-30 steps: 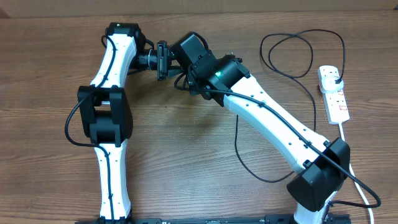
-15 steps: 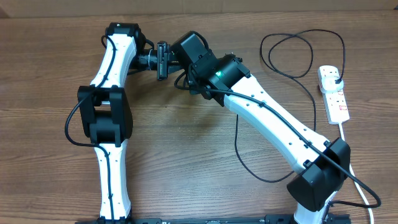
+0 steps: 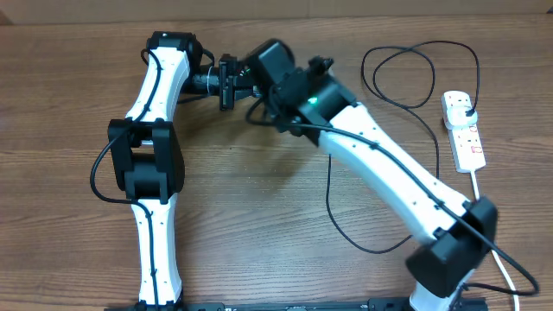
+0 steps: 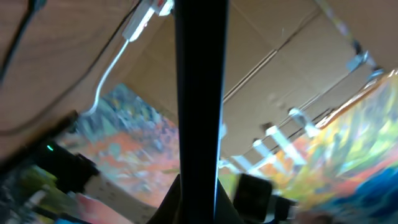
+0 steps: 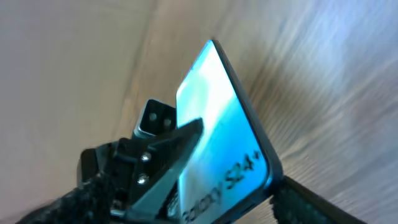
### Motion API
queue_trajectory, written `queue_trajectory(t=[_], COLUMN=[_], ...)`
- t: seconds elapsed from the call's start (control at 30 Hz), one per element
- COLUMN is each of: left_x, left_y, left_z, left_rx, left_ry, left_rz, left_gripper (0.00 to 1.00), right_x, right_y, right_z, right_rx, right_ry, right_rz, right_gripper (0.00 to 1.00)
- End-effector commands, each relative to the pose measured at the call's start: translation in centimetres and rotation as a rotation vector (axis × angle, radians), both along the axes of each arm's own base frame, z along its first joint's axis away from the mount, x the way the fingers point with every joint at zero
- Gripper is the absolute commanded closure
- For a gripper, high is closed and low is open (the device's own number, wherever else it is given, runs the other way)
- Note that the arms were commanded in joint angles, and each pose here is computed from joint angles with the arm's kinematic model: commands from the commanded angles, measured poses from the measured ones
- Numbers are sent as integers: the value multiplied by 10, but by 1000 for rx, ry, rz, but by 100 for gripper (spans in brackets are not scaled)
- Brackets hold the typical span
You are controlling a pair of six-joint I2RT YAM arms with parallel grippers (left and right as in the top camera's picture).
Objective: Plug charger to phone and switch on socket
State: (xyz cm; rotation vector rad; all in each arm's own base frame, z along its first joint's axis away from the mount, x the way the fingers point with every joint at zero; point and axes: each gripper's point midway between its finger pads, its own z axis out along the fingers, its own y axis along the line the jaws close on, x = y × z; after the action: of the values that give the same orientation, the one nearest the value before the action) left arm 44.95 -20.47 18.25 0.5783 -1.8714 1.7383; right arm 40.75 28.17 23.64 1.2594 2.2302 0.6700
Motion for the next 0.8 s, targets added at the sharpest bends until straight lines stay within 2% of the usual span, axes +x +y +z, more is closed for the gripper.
queue_trajectory(t=[0.0,0.1,0.17,0.23,0.33,0.43,0.5,0.67,0.73,0.77], left_x=[5,2,-4,-11,-17,-17,-16,-3,-5,-6], left_y=[-2,1,1,1,6,14,23,68,82,84], left_z=[-7,-26,-25,-18,22,58,68,66,67,66], left_rx=[40,134,125,109,93,156,302,817,925,937], left_ry=[-261,-432,-524,-600,-814,-1012,-1075,-962,-926,-920], left_rz=[-31,-86,-112,-131,-134,-138,-166,-119,-104,-106], left_gripper=[96,96,96,96,96,96,96,96,96,96], right_x=[-5,-15,-21,-26,-37,-43,-43,-44,-47,-49], right_y=[-53,-102,-133,-157,-196,-205,-203,-168,-154,-152], right_z=[76,80,65,45,-2,-34,-50,-90,-109,-114], right_rx=[-118,-213,-364,-451,-509,-504,-492,-373,-369,-370], right_ry=[-157,-105,-39,43,245,344,368,374,382,388], right_rz=[121,184,391,469,501,496,508,626,689,696], right_gripper=[10,2,0,0,0,0,0,0,0,1])
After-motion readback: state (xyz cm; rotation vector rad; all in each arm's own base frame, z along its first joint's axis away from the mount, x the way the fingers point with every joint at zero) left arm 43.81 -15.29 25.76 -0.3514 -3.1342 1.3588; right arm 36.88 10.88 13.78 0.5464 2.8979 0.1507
